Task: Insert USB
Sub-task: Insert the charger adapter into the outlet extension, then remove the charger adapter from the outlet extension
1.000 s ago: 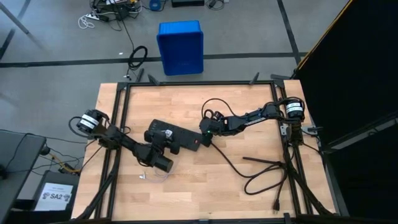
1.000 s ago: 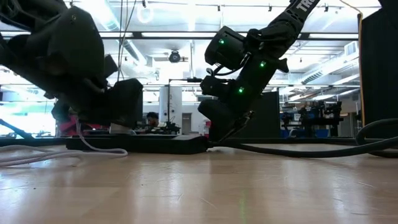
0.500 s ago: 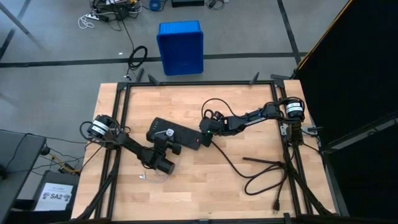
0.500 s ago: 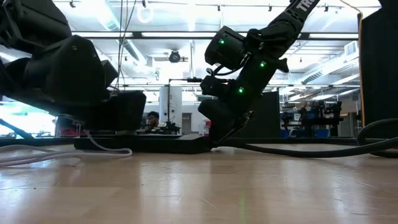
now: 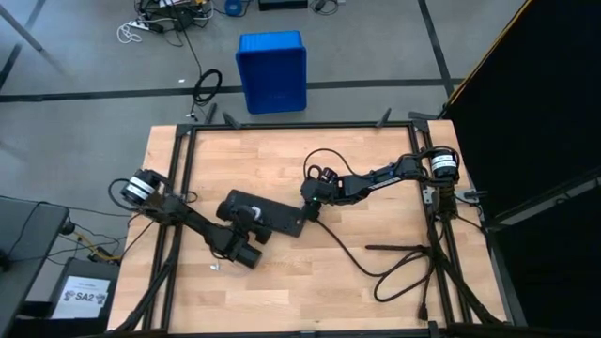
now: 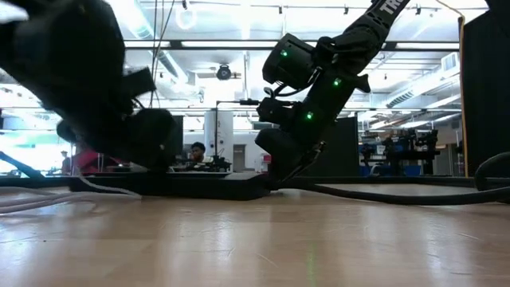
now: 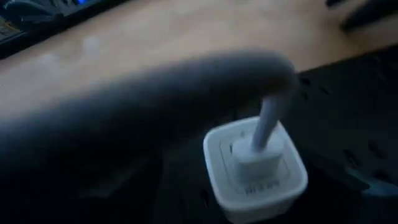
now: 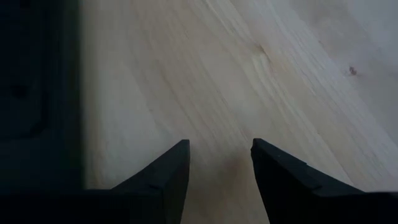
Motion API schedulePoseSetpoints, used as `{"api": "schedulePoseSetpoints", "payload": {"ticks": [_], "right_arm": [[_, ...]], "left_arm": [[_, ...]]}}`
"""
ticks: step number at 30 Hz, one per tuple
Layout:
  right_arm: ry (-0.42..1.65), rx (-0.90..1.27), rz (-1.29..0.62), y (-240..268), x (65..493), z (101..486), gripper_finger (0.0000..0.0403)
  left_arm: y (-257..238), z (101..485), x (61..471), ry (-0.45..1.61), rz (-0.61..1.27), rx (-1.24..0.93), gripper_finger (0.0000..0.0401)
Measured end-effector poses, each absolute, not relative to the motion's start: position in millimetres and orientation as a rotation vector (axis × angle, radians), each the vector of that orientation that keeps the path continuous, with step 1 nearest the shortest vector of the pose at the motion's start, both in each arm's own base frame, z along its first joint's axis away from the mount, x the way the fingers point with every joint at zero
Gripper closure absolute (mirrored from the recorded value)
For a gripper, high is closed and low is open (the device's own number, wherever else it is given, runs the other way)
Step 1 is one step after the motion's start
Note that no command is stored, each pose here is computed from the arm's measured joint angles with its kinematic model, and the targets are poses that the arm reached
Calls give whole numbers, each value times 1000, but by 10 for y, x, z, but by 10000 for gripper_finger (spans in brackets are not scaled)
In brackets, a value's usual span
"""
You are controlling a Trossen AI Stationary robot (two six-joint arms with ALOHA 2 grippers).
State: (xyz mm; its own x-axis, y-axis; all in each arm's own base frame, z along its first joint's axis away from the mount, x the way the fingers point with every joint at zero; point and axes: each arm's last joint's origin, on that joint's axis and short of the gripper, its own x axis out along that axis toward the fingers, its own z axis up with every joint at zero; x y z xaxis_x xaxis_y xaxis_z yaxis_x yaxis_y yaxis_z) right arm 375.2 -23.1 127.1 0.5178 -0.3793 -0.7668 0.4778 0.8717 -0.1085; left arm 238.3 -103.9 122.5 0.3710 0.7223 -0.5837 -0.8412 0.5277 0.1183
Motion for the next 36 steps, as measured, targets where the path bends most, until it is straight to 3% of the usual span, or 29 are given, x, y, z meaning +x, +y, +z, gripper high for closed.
{"api": "schedulePoseSetpoints", "payload": {"ticks": [10, 17, 26, 30, 36], "right_arm": [[887, 119, -520, -237, 3752, 1272, 255], [873, 19, -524, -217, 3769, 1292, 257], [797, -80, -496, -89, 3837, 1351, 259], [750, -87, -481, -39, 3871, 1386, 261], [699, -128, -523, -21, 3865, 1521, 264]], "left_arm": [[-1249, 1366, 2305, 687, 873, -258, 106], [-1567, 1416, 2259, 820, 573, -202, 106], [-1814, 1697, 1997, 556, 504, -92, 108], [-1841, 1800, 1839, 433, 502, -47, 135], [-1716, 1844, 1597, 332, 501, -62, 217]]}}
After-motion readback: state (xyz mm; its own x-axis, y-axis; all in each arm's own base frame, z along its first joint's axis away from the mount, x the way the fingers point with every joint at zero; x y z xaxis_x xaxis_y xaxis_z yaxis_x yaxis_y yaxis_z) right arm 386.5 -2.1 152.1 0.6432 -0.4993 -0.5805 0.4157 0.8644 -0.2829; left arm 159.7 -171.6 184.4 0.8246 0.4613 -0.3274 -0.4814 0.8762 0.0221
